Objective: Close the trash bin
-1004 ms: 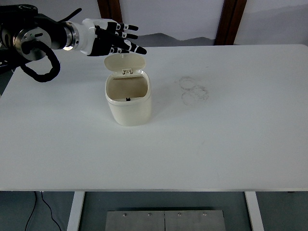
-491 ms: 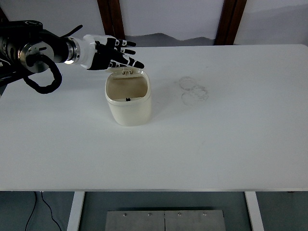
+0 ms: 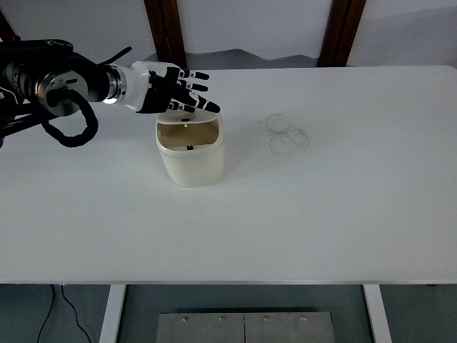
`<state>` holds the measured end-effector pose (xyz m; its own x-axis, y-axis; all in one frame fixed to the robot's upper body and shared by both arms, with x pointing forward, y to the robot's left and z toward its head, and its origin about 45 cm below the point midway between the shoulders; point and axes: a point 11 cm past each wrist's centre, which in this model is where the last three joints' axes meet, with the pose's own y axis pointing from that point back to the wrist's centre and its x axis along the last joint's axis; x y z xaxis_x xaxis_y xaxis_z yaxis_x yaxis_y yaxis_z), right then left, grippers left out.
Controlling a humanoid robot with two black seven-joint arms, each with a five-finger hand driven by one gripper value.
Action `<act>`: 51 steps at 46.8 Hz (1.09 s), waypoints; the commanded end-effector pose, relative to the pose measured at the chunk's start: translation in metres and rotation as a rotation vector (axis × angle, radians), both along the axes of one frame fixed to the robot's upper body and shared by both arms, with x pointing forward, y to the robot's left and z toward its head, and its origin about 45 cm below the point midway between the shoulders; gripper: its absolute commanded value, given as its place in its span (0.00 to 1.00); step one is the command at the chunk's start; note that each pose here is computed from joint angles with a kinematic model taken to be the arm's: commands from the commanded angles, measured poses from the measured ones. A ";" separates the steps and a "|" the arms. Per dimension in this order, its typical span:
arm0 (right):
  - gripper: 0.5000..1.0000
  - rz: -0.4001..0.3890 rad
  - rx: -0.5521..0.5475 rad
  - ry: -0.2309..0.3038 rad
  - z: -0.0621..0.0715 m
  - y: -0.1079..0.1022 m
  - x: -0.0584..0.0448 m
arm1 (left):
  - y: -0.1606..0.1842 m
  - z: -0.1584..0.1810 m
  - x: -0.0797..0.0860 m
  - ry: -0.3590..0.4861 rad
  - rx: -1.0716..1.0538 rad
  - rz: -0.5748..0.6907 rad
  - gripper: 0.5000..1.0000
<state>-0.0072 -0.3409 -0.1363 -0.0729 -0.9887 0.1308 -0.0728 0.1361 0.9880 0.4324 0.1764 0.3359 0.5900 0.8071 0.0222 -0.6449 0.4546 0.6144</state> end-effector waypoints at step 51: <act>0.99 0.000 0.000 0.000 0.000 0.000 0.000 | 0.007 -0.013 -0.003 0.025 0.022 0.013 1.00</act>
